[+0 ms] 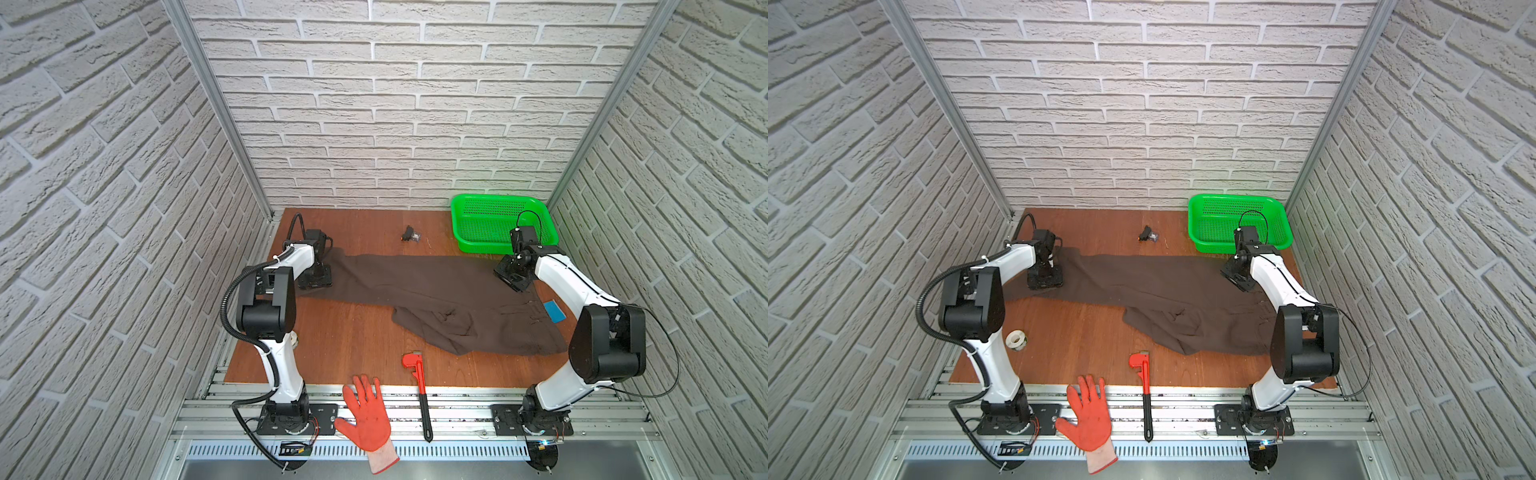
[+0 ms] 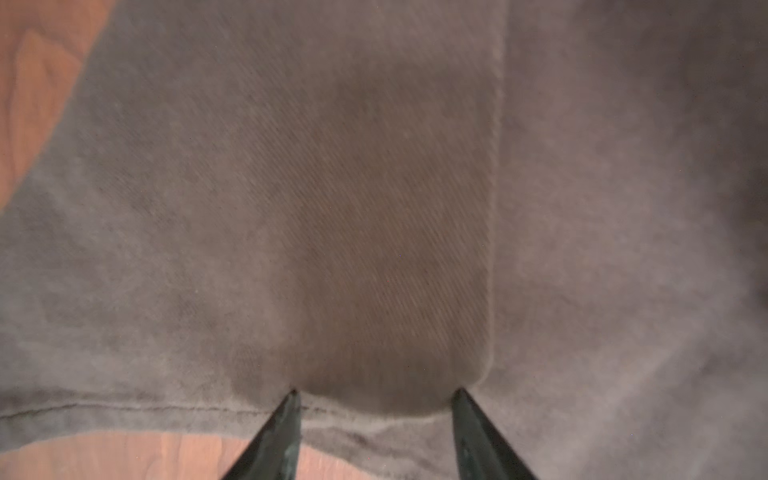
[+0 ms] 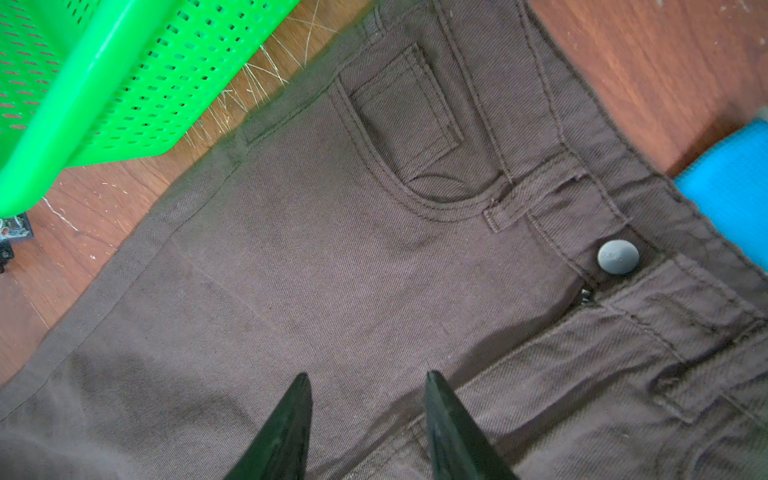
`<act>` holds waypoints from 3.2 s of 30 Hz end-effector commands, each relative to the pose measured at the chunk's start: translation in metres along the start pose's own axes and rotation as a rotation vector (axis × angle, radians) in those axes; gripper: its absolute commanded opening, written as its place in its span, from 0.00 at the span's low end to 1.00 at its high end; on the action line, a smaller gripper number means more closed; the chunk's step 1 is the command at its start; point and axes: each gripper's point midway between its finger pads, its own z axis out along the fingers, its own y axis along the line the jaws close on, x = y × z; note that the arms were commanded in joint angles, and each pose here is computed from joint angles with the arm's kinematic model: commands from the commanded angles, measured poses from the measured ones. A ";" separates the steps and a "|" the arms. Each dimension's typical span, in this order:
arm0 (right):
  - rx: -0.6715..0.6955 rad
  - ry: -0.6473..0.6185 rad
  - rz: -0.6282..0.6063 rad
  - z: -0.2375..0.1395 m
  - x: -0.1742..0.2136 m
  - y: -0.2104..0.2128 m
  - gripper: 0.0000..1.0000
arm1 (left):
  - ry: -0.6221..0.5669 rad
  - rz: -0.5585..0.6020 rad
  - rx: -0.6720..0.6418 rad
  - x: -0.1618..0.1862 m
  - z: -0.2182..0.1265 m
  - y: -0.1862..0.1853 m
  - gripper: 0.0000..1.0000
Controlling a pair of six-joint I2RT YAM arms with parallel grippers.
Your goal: Fold and stack the trousers
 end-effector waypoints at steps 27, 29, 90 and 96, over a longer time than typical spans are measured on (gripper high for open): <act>0.047 -0.073 -0.048 -0.014 -0.017 0.000 0.47 | -0.087 -0.236 -0.307 -0.113 -0.056 0.170 0.16; 0.048 -0.084 -0.053 -0.019 -0.019 0.000 0.47 | -0.066 -0.245 -0.316 -0.116 -0.051 0.176 0.45; 0.181 -0.013 -0.203 -0.036 0.098 -0.098 0.48 | -0.379 0.210 0.480 0.145 -0.184 -0.240 0.00; 0.246 -0.012 -0.174 -0.021 0.083 -0.106 0.33 | -0.430 0.221 0.420 0.139 -0.246 -0.193 0.00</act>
